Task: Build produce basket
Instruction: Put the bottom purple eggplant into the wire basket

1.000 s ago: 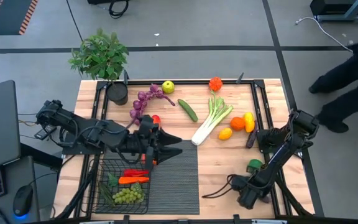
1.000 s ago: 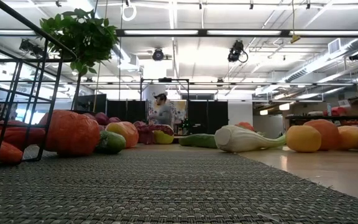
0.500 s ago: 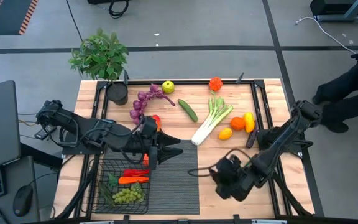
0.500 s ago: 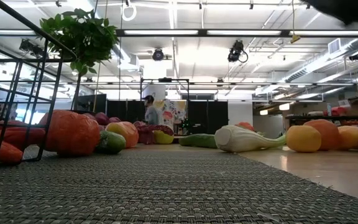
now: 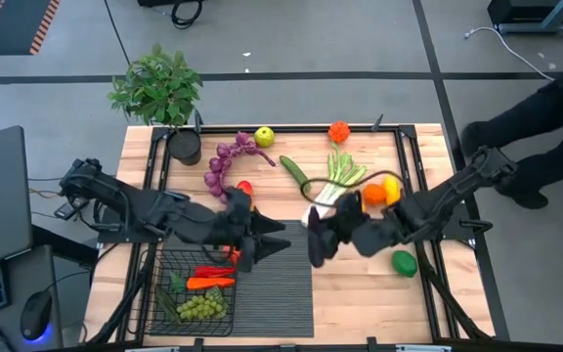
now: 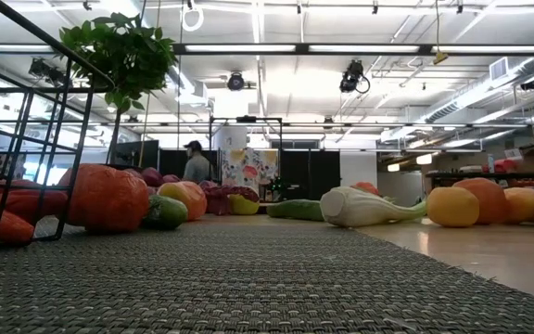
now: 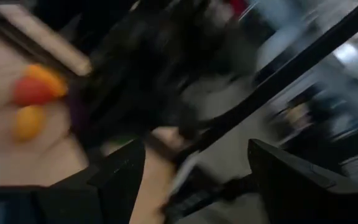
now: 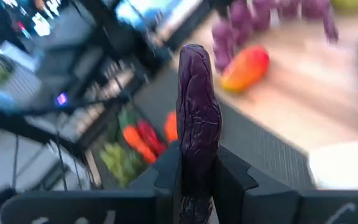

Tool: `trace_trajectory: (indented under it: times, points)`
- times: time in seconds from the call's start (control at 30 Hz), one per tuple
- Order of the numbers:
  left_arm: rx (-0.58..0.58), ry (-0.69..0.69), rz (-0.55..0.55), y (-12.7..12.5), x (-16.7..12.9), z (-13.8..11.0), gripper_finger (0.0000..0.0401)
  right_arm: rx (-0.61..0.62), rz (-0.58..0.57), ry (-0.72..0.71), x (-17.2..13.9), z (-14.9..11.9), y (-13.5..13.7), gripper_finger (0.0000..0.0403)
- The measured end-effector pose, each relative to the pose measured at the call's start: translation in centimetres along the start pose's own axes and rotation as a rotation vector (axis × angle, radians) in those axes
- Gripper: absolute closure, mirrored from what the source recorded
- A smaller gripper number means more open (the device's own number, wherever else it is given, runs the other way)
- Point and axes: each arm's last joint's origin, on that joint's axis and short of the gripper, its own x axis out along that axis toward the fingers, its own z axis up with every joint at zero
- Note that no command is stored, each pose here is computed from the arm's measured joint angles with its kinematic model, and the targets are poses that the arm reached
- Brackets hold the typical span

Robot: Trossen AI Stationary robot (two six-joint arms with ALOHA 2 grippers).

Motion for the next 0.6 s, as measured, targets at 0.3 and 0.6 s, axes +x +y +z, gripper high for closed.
trace_trajectory:
  times: [0.3, 0.6]
  points:
    - [-0.012, 0.083, 0.185, 2.1, 2.9, -2.8, 0.0113, 0.011, 0.128, -0.145, -0.5, 3.2, 0.9, 0.0334]
    - [0.070, -0.024, 0.304, 3.4, 4.3, -2.4, 0.0113, -0.046, 0.187, -0.211, 0.9, 3.4, 2.0, 0.0334]
